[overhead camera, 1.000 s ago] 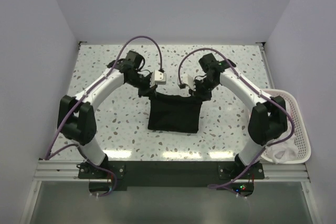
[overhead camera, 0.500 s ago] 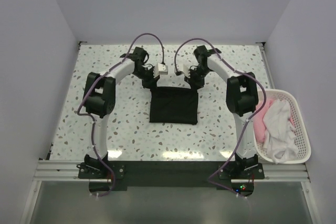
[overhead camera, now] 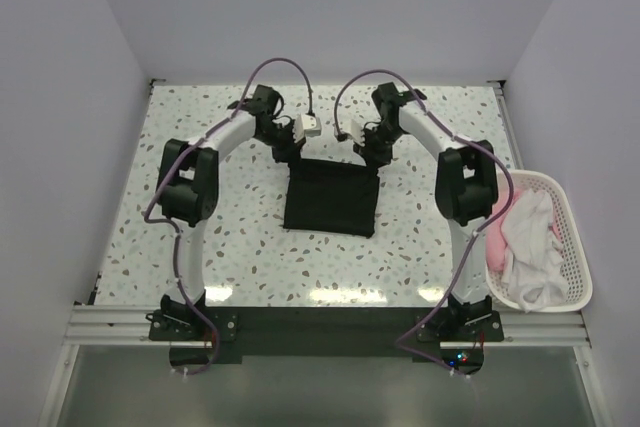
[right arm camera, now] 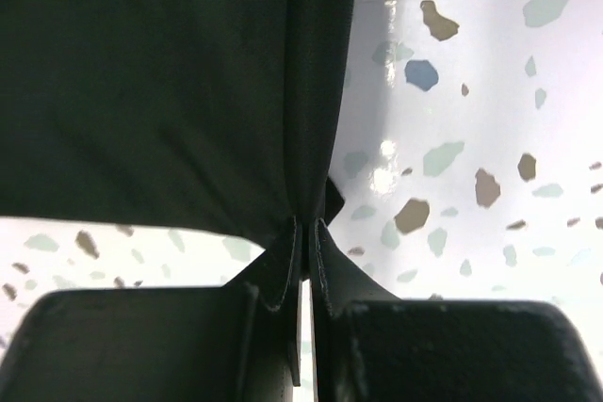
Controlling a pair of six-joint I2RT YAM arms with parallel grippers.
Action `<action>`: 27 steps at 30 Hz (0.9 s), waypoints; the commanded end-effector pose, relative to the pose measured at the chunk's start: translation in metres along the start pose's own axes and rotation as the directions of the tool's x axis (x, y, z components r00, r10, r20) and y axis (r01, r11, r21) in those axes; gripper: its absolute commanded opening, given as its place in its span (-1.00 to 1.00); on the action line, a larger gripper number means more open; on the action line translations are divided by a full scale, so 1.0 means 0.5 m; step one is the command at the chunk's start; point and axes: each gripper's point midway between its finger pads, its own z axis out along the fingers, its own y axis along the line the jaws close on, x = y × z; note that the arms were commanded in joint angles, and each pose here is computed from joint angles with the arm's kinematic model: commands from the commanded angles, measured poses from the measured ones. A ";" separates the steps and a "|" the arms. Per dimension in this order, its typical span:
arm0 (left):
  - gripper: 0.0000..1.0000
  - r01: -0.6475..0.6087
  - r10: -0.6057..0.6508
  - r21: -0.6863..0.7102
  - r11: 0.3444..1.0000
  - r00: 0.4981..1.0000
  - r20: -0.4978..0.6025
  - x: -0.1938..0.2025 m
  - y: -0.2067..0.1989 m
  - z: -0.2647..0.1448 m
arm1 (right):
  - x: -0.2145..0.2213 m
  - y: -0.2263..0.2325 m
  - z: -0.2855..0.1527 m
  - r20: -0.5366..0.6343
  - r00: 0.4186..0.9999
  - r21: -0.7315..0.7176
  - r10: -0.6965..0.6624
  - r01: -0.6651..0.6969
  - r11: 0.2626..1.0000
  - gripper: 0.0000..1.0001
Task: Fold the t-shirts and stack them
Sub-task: Fold the tshirt
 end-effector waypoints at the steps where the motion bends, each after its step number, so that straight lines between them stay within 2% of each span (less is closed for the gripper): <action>1: -0.85 -0.060 0.064 -0.055 0.997 0.996 0.066 -0.071 0.004 -0.048 | -0.011 0.026 -0.090 0.001 1.000 0.056 -0.022 0.022 0.998 -1.00; 8: -0.77 -0.043 0.045 -0.054 0.998 0.998 0.040 -0.051 0.013 -0.009 | 0.048 0.012 -0.056 -0.060 0.998 0.047 0.030 -0.027 0.999 -1.00; 15: -0.68 0.044 -0.041 -0.113 0.993 0.999 0.026 -0.028 0.066 0.035 | 0.087 -0.029 -0.021 -0.139 0.988 0.090 0.073 -0.061 0.994 -1.00; 17: -0.55 0.063 -0.060 -0.130 0.990 0.998 0.032 -0.031 0.078 0.036 | 0.095 -0.041 -0.016 -0.155 0.985 0.114 0.077 -0.059 0.992 -1.00; 20: -0.08 0.122 -0.114 -0.174 0.977 0.992 0.054 -0.042 0.091 0.018 | 0.101 -0.074 -0.014 -0.168 0.981 0.187 0.102 -0.070 0.980 -0.97; 22: 0.15 0.205 -0.187 -0.202 0.958 0.977 0.105 -0.042 0.101 -0.009 | 0.092 -0.118 -0.025 -0.156 0.979 0.281 0.128 -0.080 0.956 -0.96; 23: 0.28 0.219 -0.188 -0.231 0.948 0.971 0.149 -0.067 0.104 -0.046 | 0.091 -0.131 -0.025 -0.154 0.979 0.305 0.134 -0.082 0.949 -0.95; 24: 0.34 0.281 -0.238 -0.243 0.929 0.952 0.191 -0.076 0.105 -0.068 | 0.087 -0.150 -0.033 -0.144 0.978 0.342 0.149 -0.092 0.935 -0.89; 25: 0.41 0.310 -0.254 -0.268 0.912 0.941 0.223 -0.062 0.114 -0.091 | 0.088 -0.168 -0.041 -0.149 0.975 0.384 0.166 -0.098 0.918 -0.79; 26: 0.52 0.309 -0.231 -0.315 0.897 0.937 0.261 -0.089 0.115 -0.140 | 0.077 -0.193 -0.050 -0.126 0.973 0.434 0.193 -0.121 0.893 -0.47; 27: 0.55 0.341 -0.243 -0.351 0.872 0.924 0.295 -0.093 0.123 -0.169 | 0.070 -0.200 -0.060 -0.112 0.970 0.452 0.217 -0.144 0.880 -0.26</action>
